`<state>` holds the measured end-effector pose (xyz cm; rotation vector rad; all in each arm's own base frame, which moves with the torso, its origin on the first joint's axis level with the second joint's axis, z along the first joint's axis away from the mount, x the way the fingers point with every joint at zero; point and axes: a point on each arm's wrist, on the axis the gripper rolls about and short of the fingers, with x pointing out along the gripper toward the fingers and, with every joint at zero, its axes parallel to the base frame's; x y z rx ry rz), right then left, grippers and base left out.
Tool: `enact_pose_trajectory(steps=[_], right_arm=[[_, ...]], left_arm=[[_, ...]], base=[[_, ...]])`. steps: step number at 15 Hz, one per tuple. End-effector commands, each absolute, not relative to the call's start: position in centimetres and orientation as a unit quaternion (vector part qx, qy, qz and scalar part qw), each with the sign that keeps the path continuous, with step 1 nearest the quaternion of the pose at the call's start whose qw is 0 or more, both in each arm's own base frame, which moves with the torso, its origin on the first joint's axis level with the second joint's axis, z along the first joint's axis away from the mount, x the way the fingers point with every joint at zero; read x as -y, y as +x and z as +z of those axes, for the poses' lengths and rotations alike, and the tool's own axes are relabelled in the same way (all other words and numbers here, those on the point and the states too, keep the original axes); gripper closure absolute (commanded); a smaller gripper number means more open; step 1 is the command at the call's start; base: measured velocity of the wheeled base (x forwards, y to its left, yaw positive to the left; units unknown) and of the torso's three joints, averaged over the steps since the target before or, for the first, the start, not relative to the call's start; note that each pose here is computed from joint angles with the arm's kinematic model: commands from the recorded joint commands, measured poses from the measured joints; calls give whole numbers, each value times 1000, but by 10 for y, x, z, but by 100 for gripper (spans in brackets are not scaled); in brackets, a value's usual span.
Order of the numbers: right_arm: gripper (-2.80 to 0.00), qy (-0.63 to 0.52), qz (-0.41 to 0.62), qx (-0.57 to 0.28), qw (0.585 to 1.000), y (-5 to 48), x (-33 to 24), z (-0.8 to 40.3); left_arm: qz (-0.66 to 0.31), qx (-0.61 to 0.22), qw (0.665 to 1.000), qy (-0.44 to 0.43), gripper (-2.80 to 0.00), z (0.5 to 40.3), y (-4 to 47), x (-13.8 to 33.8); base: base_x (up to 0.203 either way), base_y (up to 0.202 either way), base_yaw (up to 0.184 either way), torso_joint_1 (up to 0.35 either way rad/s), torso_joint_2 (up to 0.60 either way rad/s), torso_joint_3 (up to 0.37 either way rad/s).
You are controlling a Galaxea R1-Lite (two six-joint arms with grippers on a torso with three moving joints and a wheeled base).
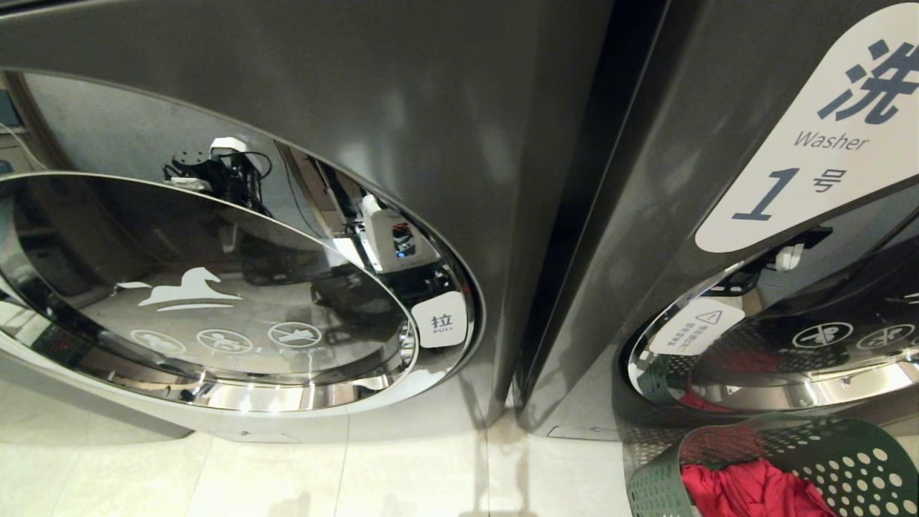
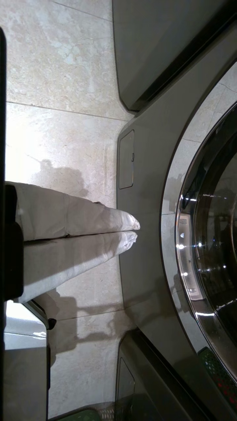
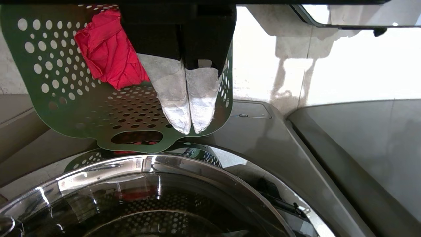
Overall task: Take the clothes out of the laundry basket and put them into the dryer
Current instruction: Take the clothes out of the basket
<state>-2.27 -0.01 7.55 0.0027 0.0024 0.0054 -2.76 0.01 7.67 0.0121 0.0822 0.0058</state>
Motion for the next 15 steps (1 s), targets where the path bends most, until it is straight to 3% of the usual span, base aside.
enact_pose_trajectory(steps=[1,4,8,12,15], right_arm=[[0,-8,4,-3,1000,-23,0,76],[0,-22,-46,1,999,-29,2,105],[0,63,-211,-153,963,8,9,156],[0,182,-383,-271,864,71,19,157],[0,274,-523,-294,752,94,51,145]], left_arm=[[2,-41,999,10,0,77,-28,0],[6,-41,999,-4,0,77,-28,0],[6,-41,999,-4,0,77,-28,0],[6,-41,999,-4,0,77,-28,0],[6,-41,999,-5,0,77,-28,0]], base=[[0,0,0,0,0,0],[0,0,0,0,0,0],[0,0,0,0,0,0],[0,0,0,0,0,0],[0,0,0,0,0,0]])
